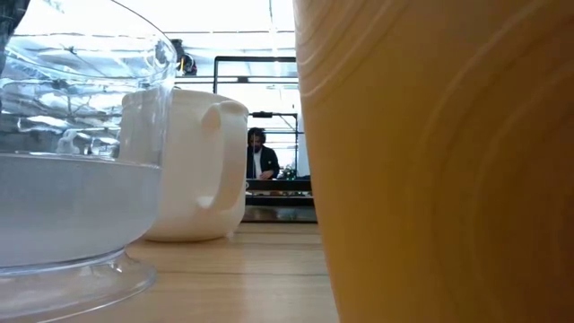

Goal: Stack small to large cups/mugs on shelf
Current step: Put the black mug on the shelf

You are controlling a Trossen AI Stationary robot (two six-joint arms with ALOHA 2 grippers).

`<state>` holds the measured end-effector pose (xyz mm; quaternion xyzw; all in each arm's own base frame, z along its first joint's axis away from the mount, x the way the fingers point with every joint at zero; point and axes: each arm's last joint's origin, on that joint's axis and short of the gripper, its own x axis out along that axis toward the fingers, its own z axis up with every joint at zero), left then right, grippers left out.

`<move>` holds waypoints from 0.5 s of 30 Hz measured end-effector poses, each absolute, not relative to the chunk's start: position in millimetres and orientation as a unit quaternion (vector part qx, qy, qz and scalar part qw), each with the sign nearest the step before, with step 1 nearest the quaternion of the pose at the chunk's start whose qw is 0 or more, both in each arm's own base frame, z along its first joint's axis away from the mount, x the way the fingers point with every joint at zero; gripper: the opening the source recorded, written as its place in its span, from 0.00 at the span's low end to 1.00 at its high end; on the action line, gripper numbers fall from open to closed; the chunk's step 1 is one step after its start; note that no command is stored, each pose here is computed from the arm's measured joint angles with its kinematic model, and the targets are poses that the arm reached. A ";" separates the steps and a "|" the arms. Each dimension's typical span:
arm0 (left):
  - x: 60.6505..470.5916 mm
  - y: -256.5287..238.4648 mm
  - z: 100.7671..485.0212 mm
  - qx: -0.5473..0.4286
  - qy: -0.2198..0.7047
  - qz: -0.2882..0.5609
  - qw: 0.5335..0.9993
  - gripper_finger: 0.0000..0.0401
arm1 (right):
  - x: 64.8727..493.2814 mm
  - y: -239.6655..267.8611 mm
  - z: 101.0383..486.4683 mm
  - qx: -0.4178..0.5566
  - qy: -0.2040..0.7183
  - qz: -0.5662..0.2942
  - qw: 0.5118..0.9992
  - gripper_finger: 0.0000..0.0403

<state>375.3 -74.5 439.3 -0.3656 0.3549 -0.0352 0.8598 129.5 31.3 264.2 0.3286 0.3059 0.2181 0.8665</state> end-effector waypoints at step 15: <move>386.8 -113.6 416.4 -0.390 0.372 0.014 0.842 0.37 | 135.6 39.6 261.8 0.330 0.323 0.236 0.855 0.01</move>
